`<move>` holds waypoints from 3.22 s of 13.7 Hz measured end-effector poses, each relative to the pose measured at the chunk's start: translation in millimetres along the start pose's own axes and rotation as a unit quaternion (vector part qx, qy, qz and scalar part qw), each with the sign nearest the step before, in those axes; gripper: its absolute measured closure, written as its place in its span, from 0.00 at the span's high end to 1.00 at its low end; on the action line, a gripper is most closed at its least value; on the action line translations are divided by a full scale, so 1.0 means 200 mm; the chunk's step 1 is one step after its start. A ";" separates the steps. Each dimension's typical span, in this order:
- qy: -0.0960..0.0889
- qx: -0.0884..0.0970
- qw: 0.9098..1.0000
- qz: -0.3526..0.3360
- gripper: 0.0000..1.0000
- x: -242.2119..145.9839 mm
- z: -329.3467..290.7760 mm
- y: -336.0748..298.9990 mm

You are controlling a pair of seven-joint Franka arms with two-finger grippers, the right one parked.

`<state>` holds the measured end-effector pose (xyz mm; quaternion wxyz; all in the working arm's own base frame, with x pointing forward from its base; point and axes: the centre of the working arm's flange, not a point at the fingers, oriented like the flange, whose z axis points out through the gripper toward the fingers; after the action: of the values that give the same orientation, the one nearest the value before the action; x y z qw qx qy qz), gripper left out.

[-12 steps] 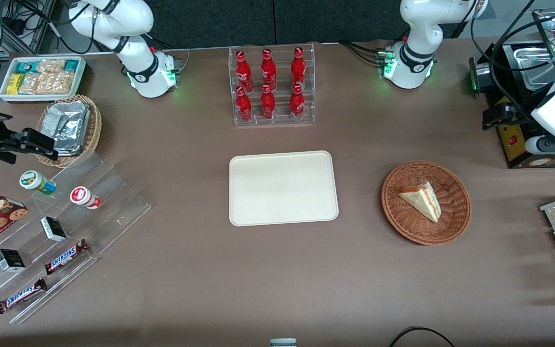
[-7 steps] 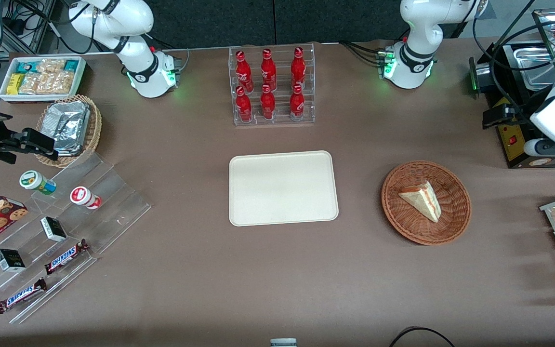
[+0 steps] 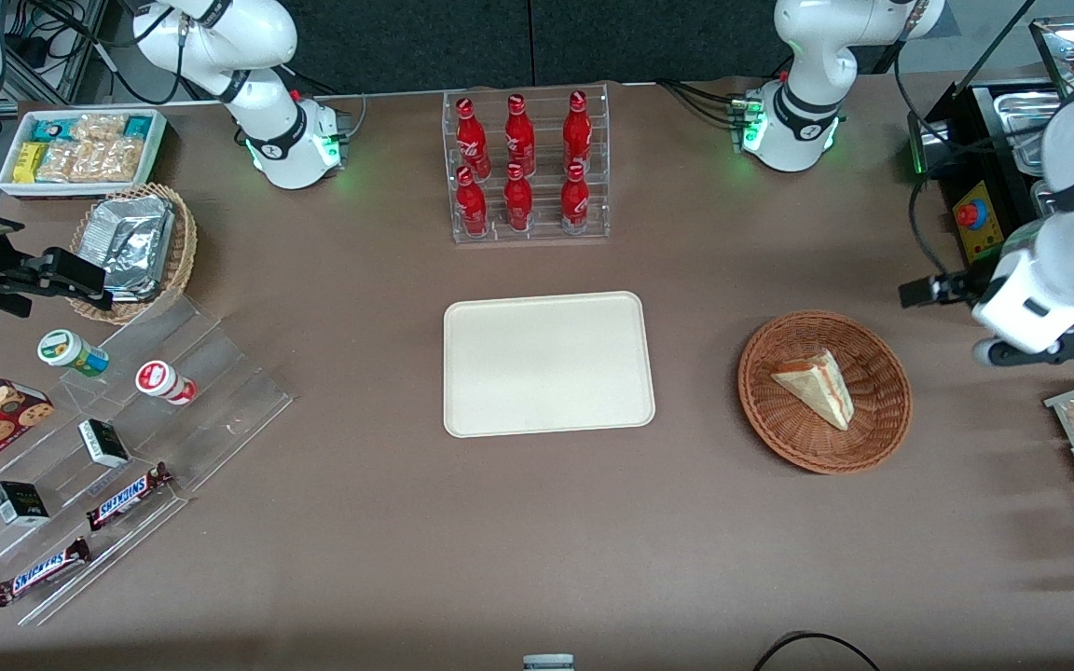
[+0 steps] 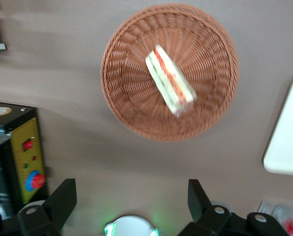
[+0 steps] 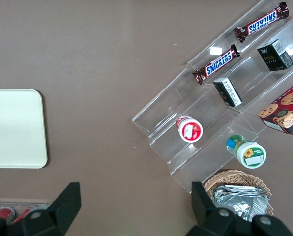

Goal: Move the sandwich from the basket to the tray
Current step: 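Move the left gripper from rest toward the wicker basket, then lower the open left gripper over the wrapped sandwich in the basket, then close the left gripper on the sandwich's upright edge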

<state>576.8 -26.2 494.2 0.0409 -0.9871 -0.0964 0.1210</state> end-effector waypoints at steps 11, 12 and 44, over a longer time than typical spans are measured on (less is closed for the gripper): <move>0.068 -0.043 0.965 -0.250 1.00 0.03 0.70 0.20; 0.074 -0.049 0.961 -0.260 1.00 0.02 0.74 0.22; 0.058 -0.050 0.955 -0.287 0.20 0.11 1.12 0.32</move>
<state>553.3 -71.6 265.5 0.0296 -0.9238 -0.3793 0.0418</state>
